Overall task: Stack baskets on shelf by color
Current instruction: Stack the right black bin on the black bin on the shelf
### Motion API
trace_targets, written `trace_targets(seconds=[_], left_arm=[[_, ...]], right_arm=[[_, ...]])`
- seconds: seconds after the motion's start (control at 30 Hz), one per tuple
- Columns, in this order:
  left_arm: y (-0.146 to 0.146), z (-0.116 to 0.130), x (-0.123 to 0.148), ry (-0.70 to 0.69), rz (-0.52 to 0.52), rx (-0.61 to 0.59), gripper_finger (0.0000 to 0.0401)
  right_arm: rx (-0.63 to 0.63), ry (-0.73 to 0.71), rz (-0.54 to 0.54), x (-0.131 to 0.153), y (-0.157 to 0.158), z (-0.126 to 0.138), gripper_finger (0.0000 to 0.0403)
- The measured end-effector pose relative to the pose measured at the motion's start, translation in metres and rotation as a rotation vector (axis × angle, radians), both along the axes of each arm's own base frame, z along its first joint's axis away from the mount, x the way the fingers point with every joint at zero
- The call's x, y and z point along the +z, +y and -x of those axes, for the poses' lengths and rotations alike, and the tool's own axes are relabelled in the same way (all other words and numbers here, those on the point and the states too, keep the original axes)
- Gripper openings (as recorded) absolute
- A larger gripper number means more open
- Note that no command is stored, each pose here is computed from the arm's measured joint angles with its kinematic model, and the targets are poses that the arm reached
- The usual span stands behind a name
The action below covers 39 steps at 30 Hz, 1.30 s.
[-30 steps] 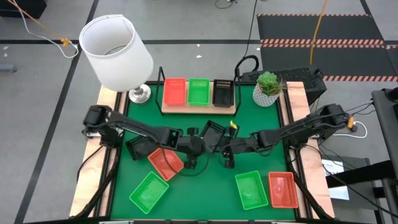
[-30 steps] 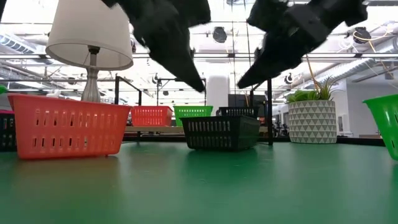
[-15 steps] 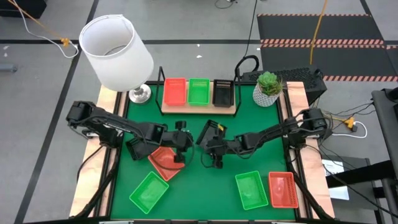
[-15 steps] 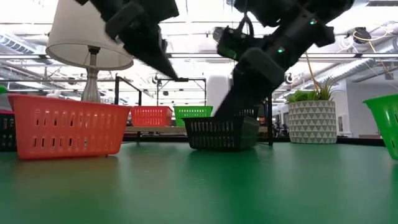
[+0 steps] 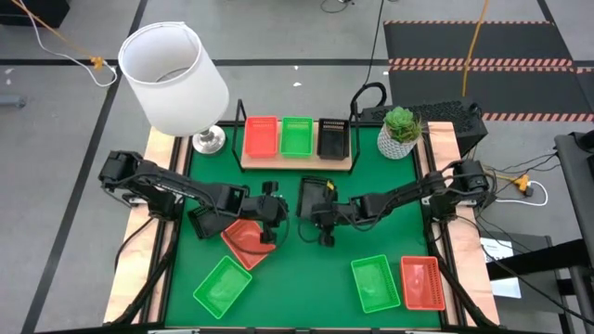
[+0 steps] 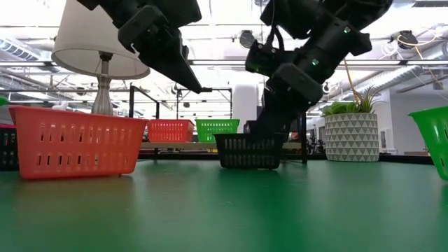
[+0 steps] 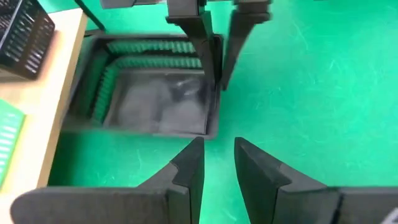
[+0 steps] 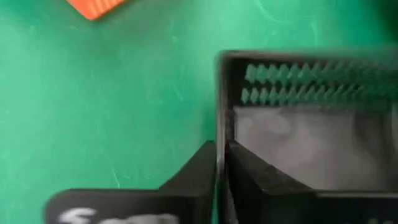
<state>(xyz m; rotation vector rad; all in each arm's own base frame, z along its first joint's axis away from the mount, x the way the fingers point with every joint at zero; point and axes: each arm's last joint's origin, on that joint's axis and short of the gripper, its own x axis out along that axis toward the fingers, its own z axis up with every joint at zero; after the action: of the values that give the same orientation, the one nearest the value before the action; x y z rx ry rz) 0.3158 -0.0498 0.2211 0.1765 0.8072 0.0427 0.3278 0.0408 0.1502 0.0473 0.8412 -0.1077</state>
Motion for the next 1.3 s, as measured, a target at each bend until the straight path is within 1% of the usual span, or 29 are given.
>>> trace_targets(seconds=[0.07,0.2,0.3,0.4,0.5,0.63,0.7,0.77,0.9,1.07,1.23,1.3], left_arm=[[-0.002,0.000,0.000,0.000,0.003,-0.004,0.0090],[-0.007,0.001,0.000,0.001,0.001,-0.022,0.0090],[-0.009,0.002,0.000,0.001,-0.003,-0.033,0.0090],[-0.009,0.001,0.001,-0.012,0.000,-0.032,0.0090],[-0.011,0.000,0.002,-0.024,0.005,-0.035,0.0090],[-0.016,-0.001,0.003,-0.051,0.012,-0.048,0.0090],[-0.018,-0.001,0.004,-0.061,0.018,-0.049,0.0090],[-0.020,-0.001,0.005,-0.073,0.023,-0.054,0.0090],[-0.024,-0.002,0.007,-0.096,0.031,-0.061,0.0090],[-0.025,-0.004,0.009,-0.124,0.043,-0.060,0.0090],[-0.026,-0.004,0.010,-0.138,0.046,-0.060,0.0090],[-0.026,-0.005,0.010,-0.149,0.048,-0.060,0.0090]], right_arm=[[-0.004,0.009,-0.026,0.000,-0.003,0.000,0.0010],[0.023,0.016,-0.091,0.002,-0.002,0.001,0.0023],[0.059,0.017,-0.127,0.010,0.001,0.006,0.0022],[0.087,-0.007,-0.132,0.024,0.007,0.012,0.0009],[0.120,-0.025,-0.122,0.039,0.016,0.021,0.0010],[0.197,-0.090,-0.050,0.062,0.029,0.034,0.0011],[0.237,-0.119,-0.031,0.074,0.032,0.042,0.0008],[0.248,-0.137,-0.005,0.084,0.034,0.050,0.0006],[0.214,-0.185,0.080,0.105,0.029,0.067,0.0006],[0.164,-0.246,0.171,0.128,0.012,0.083,0.0006],[0.128,-0.305,0.253,0.149,-0.012,0.092,0.0006],[0.088,-0.315,0.302,0.156,-0.022,0.092,0.0006]])
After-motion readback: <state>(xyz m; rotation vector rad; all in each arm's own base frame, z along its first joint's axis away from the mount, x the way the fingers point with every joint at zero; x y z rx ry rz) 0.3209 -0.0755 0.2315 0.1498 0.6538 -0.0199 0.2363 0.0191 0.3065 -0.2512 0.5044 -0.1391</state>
